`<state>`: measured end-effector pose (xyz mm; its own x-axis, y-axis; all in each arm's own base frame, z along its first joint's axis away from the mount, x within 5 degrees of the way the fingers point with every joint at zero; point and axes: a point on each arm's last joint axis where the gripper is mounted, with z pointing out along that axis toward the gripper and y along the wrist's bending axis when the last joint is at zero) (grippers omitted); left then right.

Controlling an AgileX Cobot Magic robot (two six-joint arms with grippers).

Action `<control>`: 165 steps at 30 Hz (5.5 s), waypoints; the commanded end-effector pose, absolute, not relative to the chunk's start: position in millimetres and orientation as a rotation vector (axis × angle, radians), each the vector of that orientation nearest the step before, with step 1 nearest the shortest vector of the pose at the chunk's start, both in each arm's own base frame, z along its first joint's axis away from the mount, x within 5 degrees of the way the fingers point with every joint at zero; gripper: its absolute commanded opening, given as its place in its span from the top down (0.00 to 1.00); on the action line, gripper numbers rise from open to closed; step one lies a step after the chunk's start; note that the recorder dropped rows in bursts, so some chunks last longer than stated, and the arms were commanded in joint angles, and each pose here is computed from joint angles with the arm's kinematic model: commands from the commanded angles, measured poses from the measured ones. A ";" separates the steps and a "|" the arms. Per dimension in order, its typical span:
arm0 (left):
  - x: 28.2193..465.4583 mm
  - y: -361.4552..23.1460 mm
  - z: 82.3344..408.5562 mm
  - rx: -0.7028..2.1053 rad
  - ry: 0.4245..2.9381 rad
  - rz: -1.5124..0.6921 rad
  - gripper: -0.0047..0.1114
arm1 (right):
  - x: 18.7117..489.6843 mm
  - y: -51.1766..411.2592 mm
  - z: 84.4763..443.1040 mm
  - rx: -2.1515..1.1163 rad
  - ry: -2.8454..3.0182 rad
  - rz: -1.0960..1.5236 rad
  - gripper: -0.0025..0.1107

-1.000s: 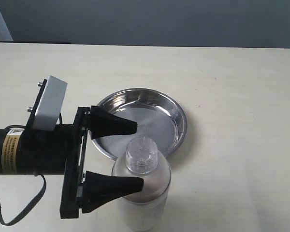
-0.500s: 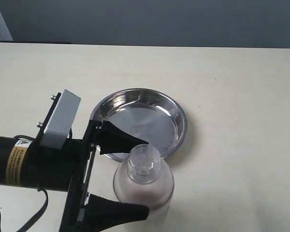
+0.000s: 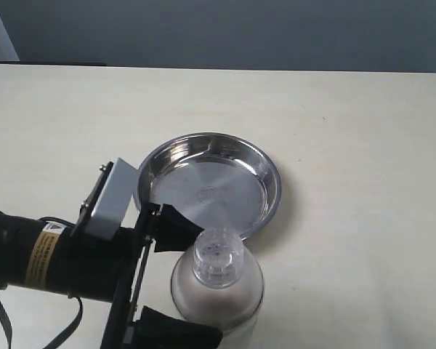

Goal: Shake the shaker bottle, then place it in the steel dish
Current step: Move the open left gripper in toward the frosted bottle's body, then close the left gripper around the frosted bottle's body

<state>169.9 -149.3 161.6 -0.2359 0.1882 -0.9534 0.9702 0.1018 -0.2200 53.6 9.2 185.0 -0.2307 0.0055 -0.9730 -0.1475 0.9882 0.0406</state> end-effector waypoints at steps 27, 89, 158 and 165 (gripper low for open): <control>172.9 -152.0 117.0 1.221 1.653 -1.221 0.16 | 53.5 9.4 185.6 -0.107 1.787 0.145 0.98; 178.0 -161.0 140.8 1.123 1.567 -1.126 0.17 | 53.5 9.4 185.6 -0.107 1.787 0.145 0.98; 179.1 -210.4 117.2 1.224 1.548 -1.231 0.73 | 53.5 9.4 185.6 -0.107 1.787 0.145 0.98; 178.9 -210.4 117.1 1.228 1.546 -1.231 0.80 | 53.5 9.4 185.6 -0.107 1.787 0.145 0.98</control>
